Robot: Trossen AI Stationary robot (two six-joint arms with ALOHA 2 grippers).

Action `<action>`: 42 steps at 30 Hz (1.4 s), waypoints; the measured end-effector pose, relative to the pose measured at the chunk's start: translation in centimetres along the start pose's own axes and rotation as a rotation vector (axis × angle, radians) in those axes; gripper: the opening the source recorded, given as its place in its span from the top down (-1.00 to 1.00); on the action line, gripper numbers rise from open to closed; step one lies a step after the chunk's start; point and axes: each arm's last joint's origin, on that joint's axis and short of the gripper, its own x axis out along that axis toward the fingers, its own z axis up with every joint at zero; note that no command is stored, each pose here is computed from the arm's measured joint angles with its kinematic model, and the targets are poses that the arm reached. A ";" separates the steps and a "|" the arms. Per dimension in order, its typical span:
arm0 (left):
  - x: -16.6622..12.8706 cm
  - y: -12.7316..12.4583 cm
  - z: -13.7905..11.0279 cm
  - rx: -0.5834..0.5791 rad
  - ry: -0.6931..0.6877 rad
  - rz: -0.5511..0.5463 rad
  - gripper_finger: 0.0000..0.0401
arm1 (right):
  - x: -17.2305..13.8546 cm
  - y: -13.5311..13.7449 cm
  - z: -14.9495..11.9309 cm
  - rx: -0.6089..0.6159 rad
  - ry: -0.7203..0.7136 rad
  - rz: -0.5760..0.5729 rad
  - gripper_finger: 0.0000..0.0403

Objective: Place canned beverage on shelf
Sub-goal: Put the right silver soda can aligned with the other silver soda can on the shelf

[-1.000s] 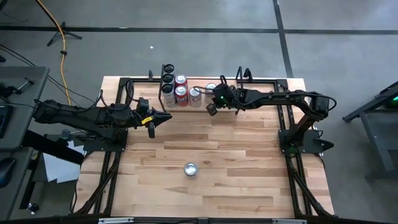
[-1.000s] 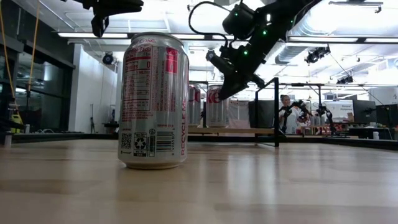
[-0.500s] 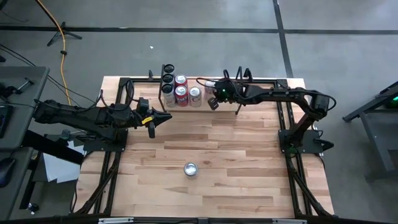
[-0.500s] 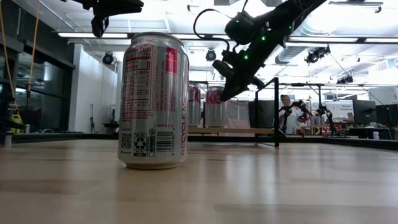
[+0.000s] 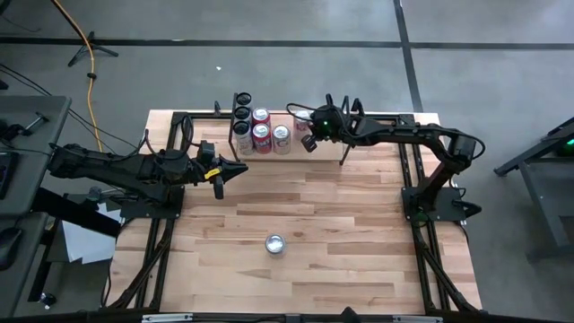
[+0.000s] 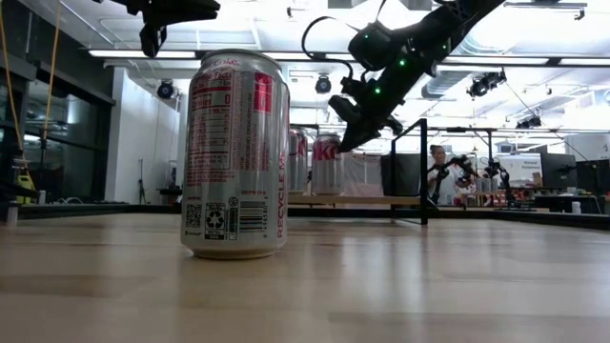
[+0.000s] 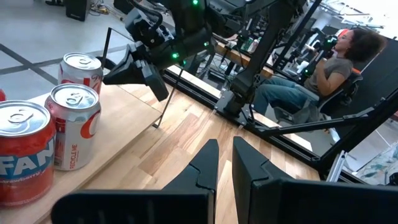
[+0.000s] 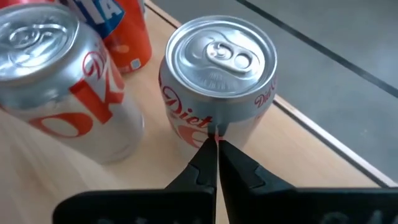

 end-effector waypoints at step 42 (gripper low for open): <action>0.0 0.1 0.1 -0.003 -0.020 0.030 0.98 | 4.1 -1.2 -0.9 0.099 -0.014 -0.057 1.00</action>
